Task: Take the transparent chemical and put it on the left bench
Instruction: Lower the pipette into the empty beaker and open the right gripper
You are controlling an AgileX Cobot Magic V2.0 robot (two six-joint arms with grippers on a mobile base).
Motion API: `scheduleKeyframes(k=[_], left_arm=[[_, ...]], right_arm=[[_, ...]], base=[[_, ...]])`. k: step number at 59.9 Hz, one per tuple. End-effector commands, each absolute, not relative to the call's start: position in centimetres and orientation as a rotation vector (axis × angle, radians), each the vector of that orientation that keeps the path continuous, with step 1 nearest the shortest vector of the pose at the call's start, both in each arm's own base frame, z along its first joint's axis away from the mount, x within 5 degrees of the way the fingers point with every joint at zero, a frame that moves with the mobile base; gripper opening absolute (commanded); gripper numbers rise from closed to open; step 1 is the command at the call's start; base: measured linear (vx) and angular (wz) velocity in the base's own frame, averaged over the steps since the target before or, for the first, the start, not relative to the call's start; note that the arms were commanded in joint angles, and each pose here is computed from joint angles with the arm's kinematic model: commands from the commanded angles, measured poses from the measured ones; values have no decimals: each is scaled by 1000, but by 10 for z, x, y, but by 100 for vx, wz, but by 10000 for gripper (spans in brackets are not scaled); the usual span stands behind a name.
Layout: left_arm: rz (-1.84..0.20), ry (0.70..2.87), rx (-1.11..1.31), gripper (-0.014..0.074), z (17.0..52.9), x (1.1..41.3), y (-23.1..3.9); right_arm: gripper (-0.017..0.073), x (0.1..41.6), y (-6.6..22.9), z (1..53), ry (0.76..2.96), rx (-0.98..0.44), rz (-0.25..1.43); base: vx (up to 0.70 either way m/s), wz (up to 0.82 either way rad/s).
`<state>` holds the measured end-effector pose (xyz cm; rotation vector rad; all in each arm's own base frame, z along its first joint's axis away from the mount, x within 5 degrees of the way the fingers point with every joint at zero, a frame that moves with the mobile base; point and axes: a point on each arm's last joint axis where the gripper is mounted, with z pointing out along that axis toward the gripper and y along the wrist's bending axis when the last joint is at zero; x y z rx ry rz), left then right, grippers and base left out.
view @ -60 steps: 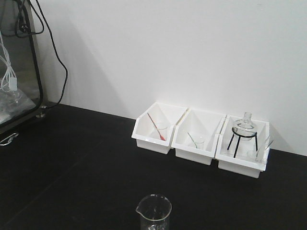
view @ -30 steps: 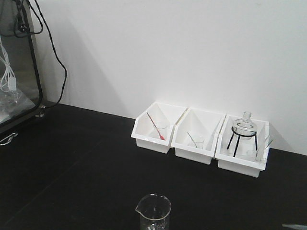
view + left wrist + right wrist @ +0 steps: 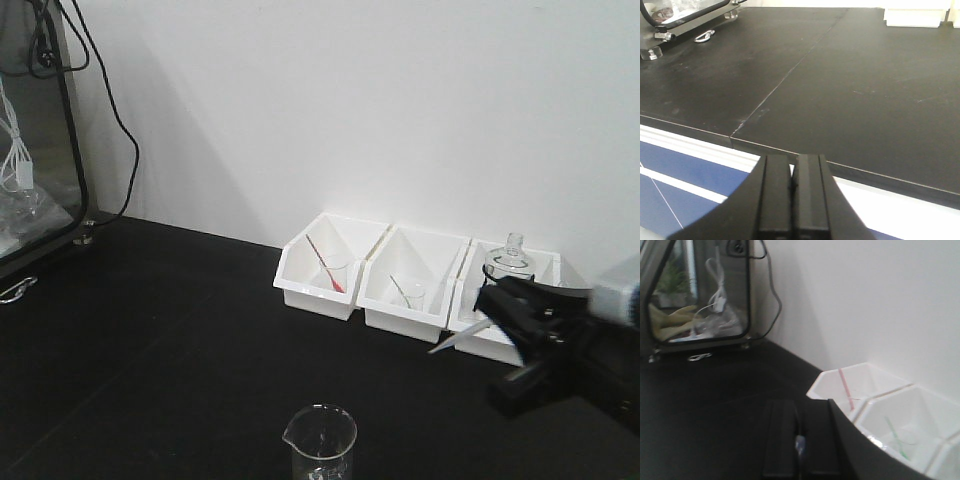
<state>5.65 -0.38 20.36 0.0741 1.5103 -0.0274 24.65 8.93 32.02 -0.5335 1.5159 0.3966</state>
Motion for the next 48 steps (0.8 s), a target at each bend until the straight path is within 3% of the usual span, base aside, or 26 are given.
scheduleKeyframes(k=[1, 7, 19, 38, 48], left_arm=[[-35, 1429, 64, -3, 206, 55, -4], [-35, 1429, 64, -3, 206, 55, -4], [-35, 1429, 64, -3, 206, 55, -4], [-35, 1429, 64, -3, 206, 55, -4], [-35, 1429, 64, -3, 206, 55, -4]], right_arm=[[-1, 256, 119, 339, 1440, -618, 429], [-1, 277, 154, 329, 1498, -645, 455], [-1, 307, 186, 306, 1565, -641, 504], [12, 319, 193, 270, 1726, -664, 452], [93, 323, 195, 260, 1760, -656, 462]], base=[[0, 0], [0, 0], [0, 0], [0, 0], [0, 0]])
